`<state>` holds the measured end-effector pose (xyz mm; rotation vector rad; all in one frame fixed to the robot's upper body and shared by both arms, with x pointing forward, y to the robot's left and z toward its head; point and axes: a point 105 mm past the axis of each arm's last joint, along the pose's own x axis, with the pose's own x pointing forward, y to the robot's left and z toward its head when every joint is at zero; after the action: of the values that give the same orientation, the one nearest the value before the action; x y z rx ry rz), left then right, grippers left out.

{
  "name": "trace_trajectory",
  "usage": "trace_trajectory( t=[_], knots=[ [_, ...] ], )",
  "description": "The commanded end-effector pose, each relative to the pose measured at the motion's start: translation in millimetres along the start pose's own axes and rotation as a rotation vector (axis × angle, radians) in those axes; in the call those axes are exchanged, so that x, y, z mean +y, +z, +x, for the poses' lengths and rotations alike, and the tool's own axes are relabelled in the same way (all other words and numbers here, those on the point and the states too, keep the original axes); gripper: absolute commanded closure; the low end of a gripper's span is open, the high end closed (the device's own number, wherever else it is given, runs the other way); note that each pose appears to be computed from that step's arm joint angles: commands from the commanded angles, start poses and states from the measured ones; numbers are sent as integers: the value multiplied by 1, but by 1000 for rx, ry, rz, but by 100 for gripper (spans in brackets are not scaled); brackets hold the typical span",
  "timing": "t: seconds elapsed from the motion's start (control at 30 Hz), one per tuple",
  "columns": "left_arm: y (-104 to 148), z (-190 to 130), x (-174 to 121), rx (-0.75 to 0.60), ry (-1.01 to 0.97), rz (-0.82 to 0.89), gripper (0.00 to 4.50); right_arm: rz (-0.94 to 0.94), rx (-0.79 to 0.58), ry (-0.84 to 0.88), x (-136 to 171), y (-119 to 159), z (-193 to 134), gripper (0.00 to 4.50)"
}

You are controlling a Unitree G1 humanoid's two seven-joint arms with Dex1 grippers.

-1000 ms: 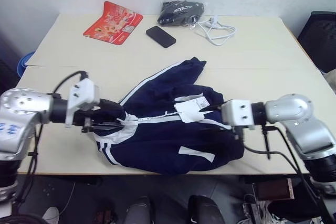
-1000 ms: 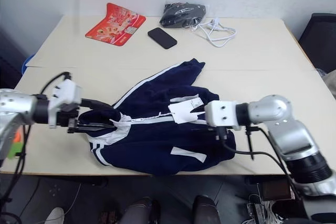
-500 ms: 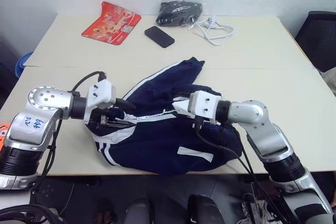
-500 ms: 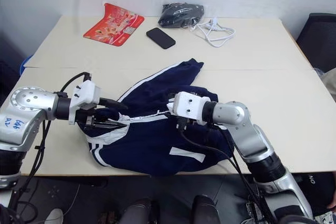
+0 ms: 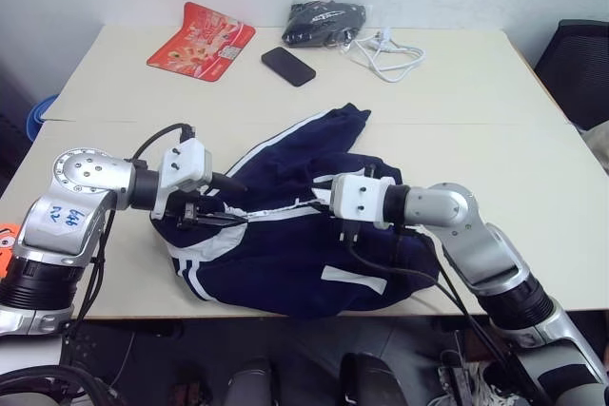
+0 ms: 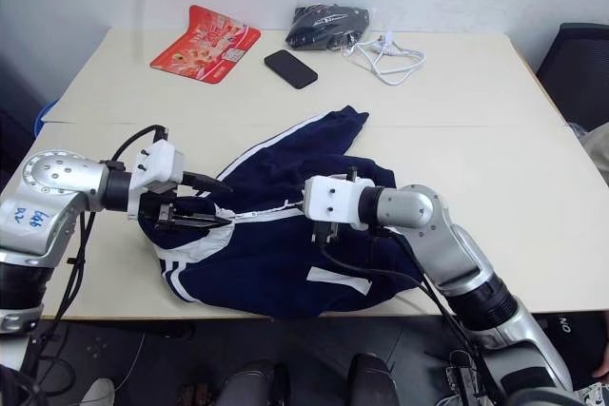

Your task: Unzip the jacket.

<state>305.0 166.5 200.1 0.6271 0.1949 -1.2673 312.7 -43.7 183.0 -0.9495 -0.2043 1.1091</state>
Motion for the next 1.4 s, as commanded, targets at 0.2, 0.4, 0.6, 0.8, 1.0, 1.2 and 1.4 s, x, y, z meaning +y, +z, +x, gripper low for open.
trace_trajectory(
  t=[0.2, 0.4, 0.6, 0.8, 1.0, 1.2, 1.4],
  knots=[
    [9, -1, 3, -17, 18, 41, 141, -206, 97, -4, -7, -13, 5, 312],
    [9, -1, 5, -20, 29, 43, 141, -385, 118, 48, -1, -16, 9, 312],
    [9, -2, 5, -20, 36, 47, 141, -468, 110, 75, 3, -15, 12, 312],
    [9, 0, 7, -24, 38, 55, 141, -478, 132, 86, 5, -23, 28, 312],
    [6, 1, 7, -9, 40, 60, 141, -438, 134, 118, 11, -30, 42, 448],
    [-8, 1, 0, 13, 16, 27, 141, -385, 153, 127, 8, -37, 27, 448],
    [-38, 21, -13, 54, -62, -10, 141, -327, 153, 102, -3, -28, -3, 448]
  ],
)
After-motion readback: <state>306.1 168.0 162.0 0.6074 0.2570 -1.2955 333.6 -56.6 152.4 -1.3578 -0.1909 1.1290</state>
